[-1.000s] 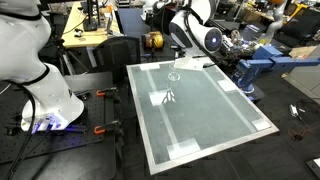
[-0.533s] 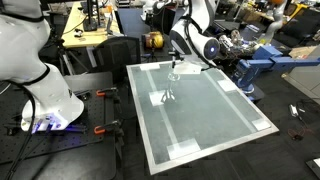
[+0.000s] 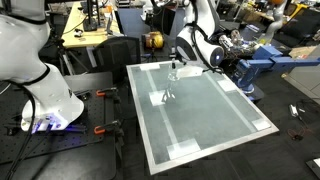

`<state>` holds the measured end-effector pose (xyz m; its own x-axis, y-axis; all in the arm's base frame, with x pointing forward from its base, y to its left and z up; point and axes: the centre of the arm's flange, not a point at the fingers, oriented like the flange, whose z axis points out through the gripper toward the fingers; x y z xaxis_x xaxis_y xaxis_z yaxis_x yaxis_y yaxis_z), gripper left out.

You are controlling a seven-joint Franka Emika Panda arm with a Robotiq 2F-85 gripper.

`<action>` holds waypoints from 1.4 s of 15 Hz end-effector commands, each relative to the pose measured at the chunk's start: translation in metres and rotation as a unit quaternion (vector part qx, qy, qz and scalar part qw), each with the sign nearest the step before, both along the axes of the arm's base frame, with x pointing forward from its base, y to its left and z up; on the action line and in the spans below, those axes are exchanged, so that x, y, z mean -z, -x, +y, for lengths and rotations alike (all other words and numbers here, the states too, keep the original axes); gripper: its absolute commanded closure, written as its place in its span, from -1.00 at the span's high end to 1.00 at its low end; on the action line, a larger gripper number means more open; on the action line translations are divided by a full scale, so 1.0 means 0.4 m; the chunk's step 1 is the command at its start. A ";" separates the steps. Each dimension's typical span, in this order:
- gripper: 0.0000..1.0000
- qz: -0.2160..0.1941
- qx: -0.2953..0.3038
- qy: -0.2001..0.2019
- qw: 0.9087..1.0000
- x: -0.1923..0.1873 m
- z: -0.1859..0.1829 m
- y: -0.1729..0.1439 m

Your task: Put the marker in the cup

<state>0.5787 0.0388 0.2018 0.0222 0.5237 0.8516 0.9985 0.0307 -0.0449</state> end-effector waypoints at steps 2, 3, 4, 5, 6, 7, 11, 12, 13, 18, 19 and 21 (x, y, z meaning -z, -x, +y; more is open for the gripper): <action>-0.10 0.000 -0.015 -0.018 1.000 0.001 -0.014 -0.040; 0.03 0.001 -0.016 -0.020 1.000 0.001 -0.016 -0.043; 0.16 0.002 -0.016 -0.022 1.000 0.001 -0.018 -0.046; 0.33 0.002 -0.016 -0.023 1.000 0.000 -0.021 -0.047; 0.46 0.001 -0.016 -0.024 1.000 -0.002 -0.024 -0.048; 0.64 0.000 -0.017 -0.026 1.000 -0.004 -0.027 -0.048; 1.00 -0.010 -0.018 -0.017 1.000 -0.040 -0.023 -0.034; 1.00 -0.016 -0.019 -0.014 1.000 -0.057 -0.018 -0.026; 1.00 -0.021 -0.020 -0.010 1.000 -0.072 -0.014 -0.020; 1.00 -0.060 -0.031 0.010 0.998 -0.184 0.009 0.007; 1.00 -0.067 -0.032 0.012 0.997 -0.204 0.014 0.011; 1.00 -0.078 -0.034 0.014 0.996 -0.236 0.021 0.019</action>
